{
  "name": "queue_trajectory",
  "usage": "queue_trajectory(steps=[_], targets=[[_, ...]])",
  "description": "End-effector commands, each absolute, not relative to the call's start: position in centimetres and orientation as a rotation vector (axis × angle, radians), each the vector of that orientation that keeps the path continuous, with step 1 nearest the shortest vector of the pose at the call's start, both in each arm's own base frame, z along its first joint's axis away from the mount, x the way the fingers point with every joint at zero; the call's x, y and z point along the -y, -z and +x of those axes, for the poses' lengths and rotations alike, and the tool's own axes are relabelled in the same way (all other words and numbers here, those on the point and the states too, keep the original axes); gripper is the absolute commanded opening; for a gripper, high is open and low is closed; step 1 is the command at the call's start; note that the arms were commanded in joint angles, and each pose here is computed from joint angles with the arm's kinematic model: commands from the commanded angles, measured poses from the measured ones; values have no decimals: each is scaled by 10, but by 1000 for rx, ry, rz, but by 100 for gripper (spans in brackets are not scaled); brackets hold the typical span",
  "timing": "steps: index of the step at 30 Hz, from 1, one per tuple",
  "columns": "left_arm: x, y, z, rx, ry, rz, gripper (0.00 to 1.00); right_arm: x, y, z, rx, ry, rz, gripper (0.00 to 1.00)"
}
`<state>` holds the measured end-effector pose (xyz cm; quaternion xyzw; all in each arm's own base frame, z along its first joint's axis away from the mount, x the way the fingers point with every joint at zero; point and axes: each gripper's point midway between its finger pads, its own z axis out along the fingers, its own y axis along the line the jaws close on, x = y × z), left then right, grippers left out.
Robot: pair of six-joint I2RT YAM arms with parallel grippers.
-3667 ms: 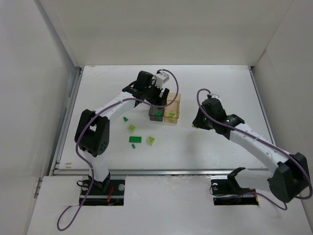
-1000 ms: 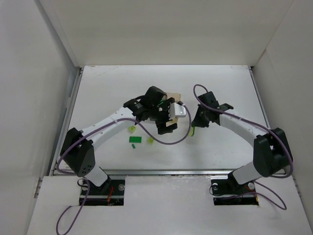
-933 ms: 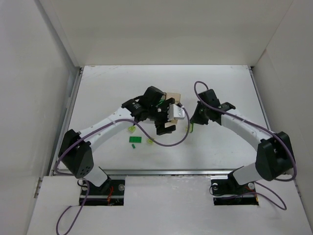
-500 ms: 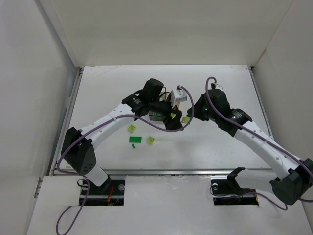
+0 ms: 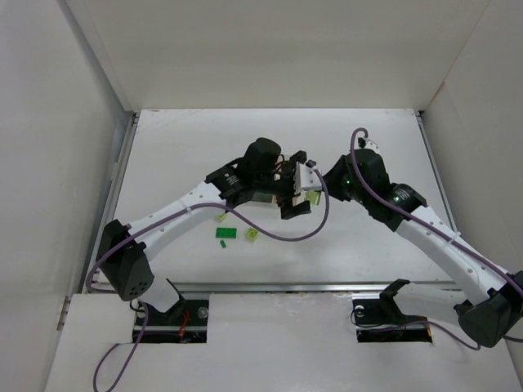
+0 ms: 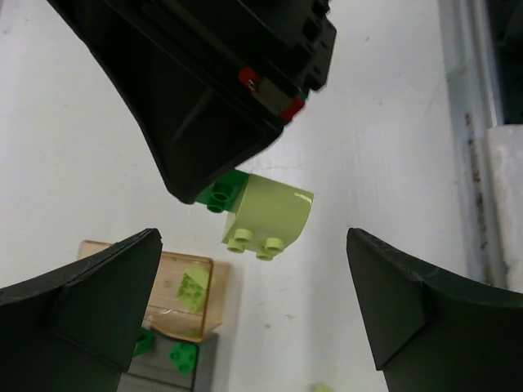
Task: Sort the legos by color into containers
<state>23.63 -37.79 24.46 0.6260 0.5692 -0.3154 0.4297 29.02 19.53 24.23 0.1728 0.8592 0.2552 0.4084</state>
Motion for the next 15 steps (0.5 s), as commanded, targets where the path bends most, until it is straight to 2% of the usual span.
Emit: queue_trajectory(steps=[1,6,15], targets=[[370,-260,241,-1154,600,1656,94,-207,-266,293,-2103,-737,417,0],[368,-257,235,-931,514,1762,87,-214,-267,289,-2115,-772,369,0],[374,-250,229,-917,574,1789,68,-219,-274,286,-2104,-818,335,0]])
